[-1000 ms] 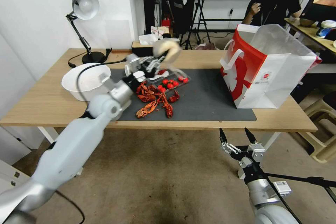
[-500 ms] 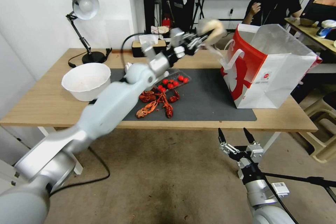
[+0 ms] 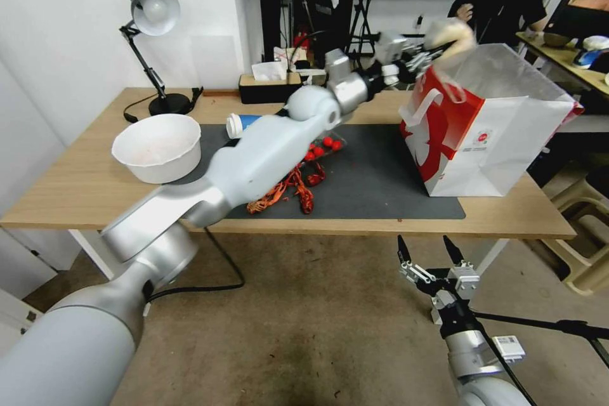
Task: Pick up the trash from the table and place it into the takeout bag.
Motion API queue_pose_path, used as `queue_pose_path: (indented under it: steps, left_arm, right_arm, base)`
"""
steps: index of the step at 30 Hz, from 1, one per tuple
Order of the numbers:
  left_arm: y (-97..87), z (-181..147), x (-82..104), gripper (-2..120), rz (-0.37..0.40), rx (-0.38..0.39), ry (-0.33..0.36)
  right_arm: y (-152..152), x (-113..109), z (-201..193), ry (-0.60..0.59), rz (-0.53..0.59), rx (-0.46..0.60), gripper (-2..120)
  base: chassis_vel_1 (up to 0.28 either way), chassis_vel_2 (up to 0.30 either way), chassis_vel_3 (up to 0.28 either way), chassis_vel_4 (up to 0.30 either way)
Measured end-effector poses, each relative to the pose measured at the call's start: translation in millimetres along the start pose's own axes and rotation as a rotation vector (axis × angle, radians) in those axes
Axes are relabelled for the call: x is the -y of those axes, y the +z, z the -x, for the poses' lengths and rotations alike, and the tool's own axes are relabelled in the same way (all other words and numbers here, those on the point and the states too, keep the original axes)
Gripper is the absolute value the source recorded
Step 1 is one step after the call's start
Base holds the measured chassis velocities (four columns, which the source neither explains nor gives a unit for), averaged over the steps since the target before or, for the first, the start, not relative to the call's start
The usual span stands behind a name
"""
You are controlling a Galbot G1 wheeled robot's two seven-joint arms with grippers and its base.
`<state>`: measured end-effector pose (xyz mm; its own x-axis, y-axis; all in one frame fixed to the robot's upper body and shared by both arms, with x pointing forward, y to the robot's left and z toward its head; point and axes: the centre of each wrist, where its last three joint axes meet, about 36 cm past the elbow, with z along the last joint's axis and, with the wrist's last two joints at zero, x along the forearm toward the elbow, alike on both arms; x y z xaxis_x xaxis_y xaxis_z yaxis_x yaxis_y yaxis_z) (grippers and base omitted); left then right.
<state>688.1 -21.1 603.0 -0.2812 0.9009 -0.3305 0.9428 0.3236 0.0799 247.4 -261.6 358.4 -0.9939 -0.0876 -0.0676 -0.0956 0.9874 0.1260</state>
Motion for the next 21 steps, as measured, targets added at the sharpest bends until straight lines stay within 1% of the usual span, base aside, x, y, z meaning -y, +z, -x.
queue_pose_path:
  steps: [8, 10, 15, 17, 18, 21]
  left_arm:
    - [-1.0, 8, -3.2, 5, 0.01, -0.011, -0.004]
    - [-5.2, 18, -3.5, 5, 0.021, -0.013, 0.004]
    - [-10.4, 27, -6.9, 5, 0.044, -0.028, 0.01]
    - [-16.9, 26, -20.7, 5, 0.085, -0.059, 0.002]
    - [-16.9, 26, -20.7, 5, 0.085, -0.059, 0.002]
    - [-19.8, 24, -32.1, 5, 0.127, -0.095, 0.003]
  right_arm:
    - [1, 1, 0, 0.002, 0.002, 0.0, 100]
    - [1, 2, 0, 0.002, 0.003, 0.0, 100]
    - [2, 3, -1, 0.003, 0.005, 0.0, 100]
    - [2, 5, 0, 0.003, 0.007, 0.0, 100]
    - [2, 5, 0, 0.003, 0.007, 0.0, 100]
    - [1, 7, 0, 0.004, 0.011, 0.004, 100]
  base:
    - [0.0, 0.0, 0.0, 0.0]
    - [0.0, 0.0, 0.0, 0.0]
    - [0.0, 0.0, 0.0, 0.0]
    - [0.0, 0.0, 0.0, 0.0]
    - [0.0, 0.0, 0.0, 0.0]
    - [0.0, 0.0, 0.0, 0.0]
